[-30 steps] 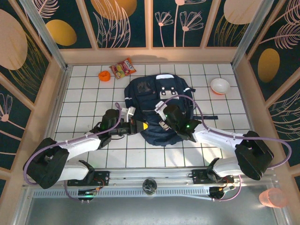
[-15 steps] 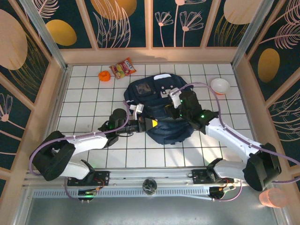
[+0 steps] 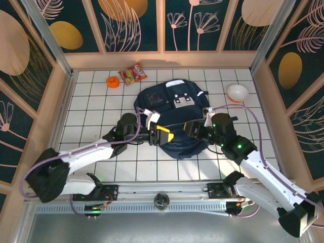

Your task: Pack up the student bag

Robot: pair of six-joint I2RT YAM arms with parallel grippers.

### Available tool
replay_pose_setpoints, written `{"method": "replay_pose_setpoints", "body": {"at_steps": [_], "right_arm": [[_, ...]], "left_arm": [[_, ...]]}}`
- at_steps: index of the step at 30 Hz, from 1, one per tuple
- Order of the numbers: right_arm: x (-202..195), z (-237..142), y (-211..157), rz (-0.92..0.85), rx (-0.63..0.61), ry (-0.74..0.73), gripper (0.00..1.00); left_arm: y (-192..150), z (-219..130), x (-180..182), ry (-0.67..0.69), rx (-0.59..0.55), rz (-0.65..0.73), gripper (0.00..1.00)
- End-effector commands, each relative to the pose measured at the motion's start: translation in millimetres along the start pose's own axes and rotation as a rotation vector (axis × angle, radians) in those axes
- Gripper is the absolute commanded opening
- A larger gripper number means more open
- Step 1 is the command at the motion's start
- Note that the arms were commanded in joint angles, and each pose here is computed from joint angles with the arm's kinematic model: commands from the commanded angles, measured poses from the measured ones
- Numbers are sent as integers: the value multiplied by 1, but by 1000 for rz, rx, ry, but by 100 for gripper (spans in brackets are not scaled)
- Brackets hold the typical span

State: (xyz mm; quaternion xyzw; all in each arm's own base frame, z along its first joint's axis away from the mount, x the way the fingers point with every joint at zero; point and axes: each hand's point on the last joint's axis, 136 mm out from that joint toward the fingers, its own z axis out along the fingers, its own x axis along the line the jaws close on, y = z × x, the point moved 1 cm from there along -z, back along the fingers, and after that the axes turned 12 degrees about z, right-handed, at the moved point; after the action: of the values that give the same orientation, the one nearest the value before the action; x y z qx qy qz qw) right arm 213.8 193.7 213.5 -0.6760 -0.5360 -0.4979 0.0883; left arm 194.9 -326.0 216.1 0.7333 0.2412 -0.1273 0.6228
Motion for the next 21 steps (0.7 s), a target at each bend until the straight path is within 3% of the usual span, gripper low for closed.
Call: {"method": "replay_pose_setpoints", "body": {"at_steps": [1,5,10,14,21], "right_arm": [[-12,3,-12,115,41,-19,50],[-15,8,-15,106,52,-14,50],[-12,12,-15,79,59,5,50],[-10,13,-14,57,60,17,50],[-10,15,-17,40,71,31,50]], "left_arm": [[-10,-17,-4,59,121,462,68],[-21,-33,17,181,273,810,75],[-43,-34,47,187,491,1101,83],[-41,-24,69,210,570,1217,91],[-42,2,91,182,584,1307,93]]}}
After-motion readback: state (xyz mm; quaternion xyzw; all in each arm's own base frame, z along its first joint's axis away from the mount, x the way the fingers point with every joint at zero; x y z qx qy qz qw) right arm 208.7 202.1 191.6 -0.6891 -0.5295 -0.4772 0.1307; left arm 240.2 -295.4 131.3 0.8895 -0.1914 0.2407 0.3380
